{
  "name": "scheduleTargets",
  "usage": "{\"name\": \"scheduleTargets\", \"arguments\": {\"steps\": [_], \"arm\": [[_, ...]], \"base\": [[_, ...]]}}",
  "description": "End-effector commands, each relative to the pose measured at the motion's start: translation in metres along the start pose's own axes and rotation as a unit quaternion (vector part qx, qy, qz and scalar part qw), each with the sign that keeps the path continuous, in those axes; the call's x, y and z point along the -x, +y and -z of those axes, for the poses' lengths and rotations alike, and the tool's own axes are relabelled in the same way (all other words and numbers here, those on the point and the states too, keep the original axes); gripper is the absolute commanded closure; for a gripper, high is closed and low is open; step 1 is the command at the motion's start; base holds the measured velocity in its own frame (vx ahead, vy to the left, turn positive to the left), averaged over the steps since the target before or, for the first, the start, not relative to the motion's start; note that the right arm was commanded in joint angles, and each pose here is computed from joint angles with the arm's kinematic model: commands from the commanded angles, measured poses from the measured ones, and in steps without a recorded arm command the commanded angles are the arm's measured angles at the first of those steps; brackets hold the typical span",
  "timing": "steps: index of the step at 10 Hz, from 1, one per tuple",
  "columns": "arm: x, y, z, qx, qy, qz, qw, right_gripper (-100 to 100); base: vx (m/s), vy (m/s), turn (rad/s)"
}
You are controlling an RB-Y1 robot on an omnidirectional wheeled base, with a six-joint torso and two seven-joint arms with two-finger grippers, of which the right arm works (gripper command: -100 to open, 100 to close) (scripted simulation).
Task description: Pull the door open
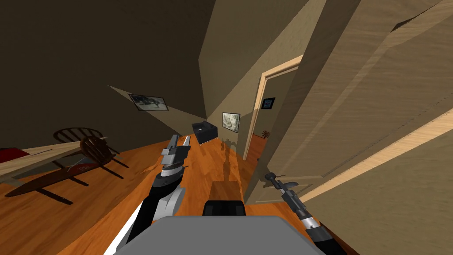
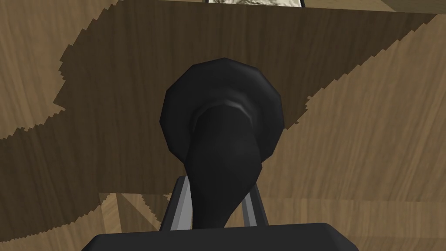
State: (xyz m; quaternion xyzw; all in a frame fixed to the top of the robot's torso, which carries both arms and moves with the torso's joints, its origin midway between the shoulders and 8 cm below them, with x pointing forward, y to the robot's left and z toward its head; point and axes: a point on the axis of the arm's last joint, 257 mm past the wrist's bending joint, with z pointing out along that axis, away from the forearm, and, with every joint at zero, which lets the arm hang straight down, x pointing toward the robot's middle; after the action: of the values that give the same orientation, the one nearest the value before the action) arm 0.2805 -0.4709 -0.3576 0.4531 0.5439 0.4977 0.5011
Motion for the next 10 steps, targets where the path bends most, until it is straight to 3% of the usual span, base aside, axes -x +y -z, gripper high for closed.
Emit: {"name": "scheduleTargets", "arguments": {"steps": [1,7,10], "arm": [[0.0009,0.0002,0.0038,0.0,0.002,0.001,1.0,100],[0.0043,0.0025,0.0086,0.002,0.007,0.004,1.0,100],[0.0005,-0.0005,0.0088,-0.001,0.01,0.0,0.9999,100]], "base": [[-0.174,-0.069,0.174],[-0.209,-0.069,0.145],[-0.125,-0.033,0.107]]}}
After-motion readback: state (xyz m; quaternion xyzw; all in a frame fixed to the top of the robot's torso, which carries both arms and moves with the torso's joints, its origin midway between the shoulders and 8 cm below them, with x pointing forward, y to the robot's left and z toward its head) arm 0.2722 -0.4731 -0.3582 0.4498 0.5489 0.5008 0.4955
